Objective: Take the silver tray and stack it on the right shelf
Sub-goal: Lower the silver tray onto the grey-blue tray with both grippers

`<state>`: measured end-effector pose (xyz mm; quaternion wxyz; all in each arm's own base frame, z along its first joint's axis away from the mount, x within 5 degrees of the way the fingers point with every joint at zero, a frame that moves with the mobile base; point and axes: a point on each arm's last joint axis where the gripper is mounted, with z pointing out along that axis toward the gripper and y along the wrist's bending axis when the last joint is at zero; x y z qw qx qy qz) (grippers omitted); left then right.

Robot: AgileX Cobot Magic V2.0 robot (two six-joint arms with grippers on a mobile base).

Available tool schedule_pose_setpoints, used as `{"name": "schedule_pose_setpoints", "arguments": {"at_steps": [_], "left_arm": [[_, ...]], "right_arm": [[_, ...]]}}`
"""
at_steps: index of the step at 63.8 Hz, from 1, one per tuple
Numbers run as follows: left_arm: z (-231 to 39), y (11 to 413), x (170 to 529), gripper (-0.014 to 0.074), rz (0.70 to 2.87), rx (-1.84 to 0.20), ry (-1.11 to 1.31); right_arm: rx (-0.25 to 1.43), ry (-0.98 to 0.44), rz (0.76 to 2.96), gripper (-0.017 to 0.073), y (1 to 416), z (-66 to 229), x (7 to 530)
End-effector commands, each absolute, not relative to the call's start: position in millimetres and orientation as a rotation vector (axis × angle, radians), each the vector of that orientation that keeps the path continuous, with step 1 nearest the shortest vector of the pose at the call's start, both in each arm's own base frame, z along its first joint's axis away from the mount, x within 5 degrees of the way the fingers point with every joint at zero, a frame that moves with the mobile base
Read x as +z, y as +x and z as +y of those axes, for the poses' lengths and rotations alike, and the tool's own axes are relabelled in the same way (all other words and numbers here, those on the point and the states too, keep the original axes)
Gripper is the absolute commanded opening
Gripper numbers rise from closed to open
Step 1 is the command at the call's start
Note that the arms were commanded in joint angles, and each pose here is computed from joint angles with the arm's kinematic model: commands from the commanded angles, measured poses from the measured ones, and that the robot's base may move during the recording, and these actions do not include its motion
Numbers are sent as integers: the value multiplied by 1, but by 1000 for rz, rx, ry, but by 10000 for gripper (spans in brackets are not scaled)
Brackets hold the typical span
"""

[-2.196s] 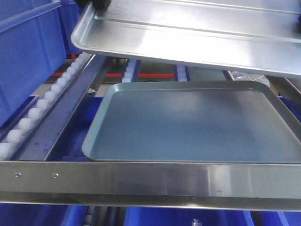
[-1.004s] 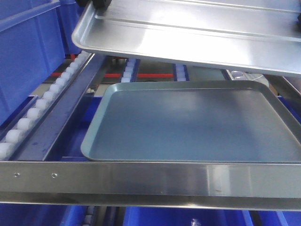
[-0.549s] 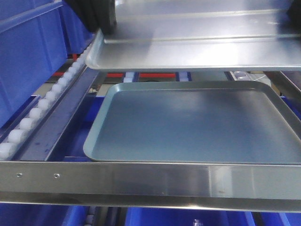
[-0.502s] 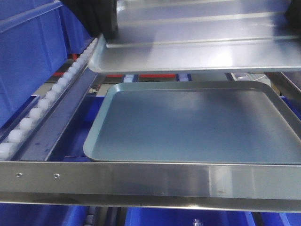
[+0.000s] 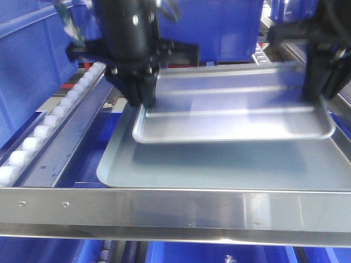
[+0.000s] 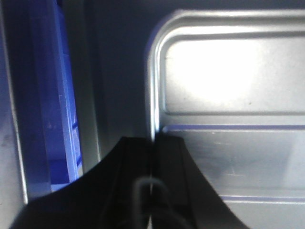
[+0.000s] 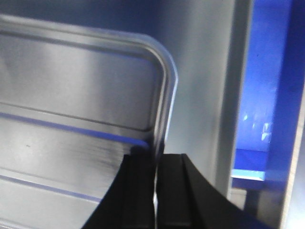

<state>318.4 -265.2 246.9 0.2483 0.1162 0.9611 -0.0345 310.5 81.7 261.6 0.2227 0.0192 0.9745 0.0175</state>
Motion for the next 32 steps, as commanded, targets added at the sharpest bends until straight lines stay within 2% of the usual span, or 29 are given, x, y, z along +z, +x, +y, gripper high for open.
{"name": "schedule_pose_setpoints", "arguments": {"at_steps": [1,9,20,25,32], "left_arm": [[-257,324,262,-94,2562,-22,364],[-258,328,252,-94,2580,-26,358],[-257,335,252,-89,2578,-138,312],[-255,337,251,-82,2601,-203,321],[-251,340,251,57,2625,-264,316]], "right_arm": [[10,-8,2569,57,321,76,280],[7,-13,2580,60,326,77,272],[16,-19,2562,67,328,78,272],[16,-20,2561,134,328,78,272],[13,-26,2562,310,328,78,272]]}}
